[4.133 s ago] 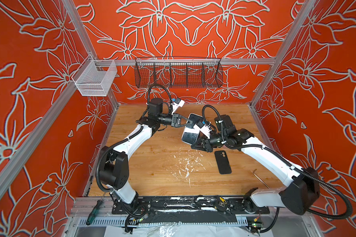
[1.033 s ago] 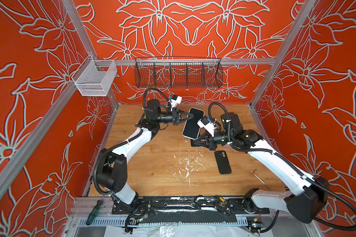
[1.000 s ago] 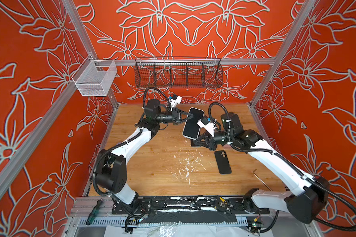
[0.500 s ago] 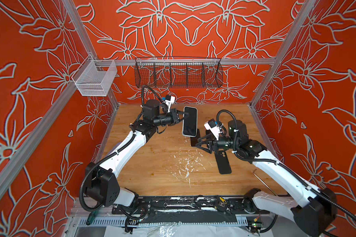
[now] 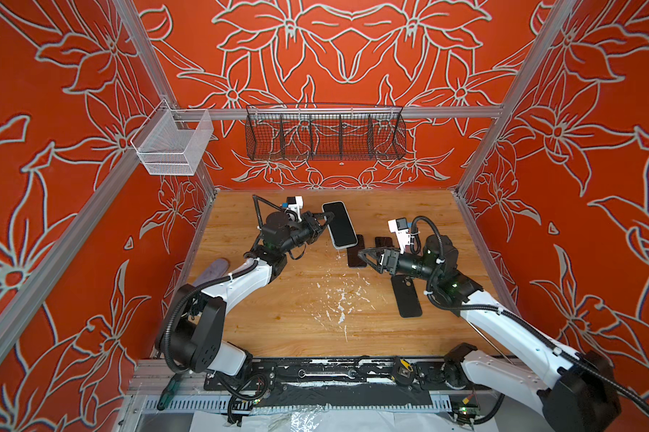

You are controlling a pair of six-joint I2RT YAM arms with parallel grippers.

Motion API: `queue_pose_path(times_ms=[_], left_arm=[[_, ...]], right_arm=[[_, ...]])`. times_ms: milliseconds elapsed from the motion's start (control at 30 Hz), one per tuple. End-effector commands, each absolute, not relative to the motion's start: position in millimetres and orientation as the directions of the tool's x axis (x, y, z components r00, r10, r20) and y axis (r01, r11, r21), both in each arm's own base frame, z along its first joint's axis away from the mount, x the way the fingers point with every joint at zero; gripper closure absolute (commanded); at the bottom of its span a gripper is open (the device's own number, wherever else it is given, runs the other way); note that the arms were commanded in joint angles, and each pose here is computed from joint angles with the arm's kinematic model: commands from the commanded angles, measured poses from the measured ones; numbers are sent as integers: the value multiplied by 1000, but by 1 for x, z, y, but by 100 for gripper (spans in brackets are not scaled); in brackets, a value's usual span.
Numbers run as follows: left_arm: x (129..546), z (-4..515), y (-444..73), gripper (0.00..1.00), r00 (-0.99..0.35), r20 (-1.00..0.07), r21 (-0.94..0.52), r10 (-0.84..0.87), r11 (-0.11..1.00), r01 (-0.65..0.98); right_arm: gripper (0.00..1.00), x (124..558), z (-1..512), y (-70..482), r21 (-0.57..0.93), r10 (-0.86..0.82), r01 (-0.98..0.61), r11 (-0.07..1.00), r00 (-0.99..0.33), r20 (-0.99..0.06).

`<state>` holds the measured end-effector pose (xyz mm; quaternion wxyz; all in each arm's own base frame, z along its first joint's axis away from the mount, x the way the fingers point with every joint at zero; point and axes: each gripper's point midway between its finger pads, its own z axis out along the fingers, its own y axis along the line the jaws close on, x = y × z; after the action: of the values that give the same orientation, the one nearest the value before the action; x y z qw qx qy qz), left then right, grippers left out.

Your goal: Take the phone out of the phone case

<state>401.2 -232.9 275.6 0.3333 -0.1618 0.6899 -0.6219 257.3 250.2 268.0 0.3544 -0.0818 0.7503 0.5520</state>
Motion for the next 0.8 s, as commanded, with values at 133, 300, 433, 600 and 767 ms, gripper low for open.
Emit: queue_pose_path(times_ms=[133,300,433,600,767], left_arm=[[403,326,-227,100,-683,-205,-951,-701,-23,308],[399,325,-229,100,-694,-195,-953,-693,-32,301],[394,327,-231,100,-699,-193,-953,-688,-39,301],[390,329,-232,100,-706,-191,-953,-682,-45,300],[386,333,-233,100,-712,-186,-952,-677,-56,302]], right_arm=[[5,270,268,257,818,389,-456,350,-724,-570],[5,277,260,262,823,400,-445,352,-724,-562],[5,282,259,267,823,395,-449,348,-726,-563],[5,285,260,270,819,389,-454,351,-725,-568],[6,290,257,272,821,392,-445,357,-727,-564]])
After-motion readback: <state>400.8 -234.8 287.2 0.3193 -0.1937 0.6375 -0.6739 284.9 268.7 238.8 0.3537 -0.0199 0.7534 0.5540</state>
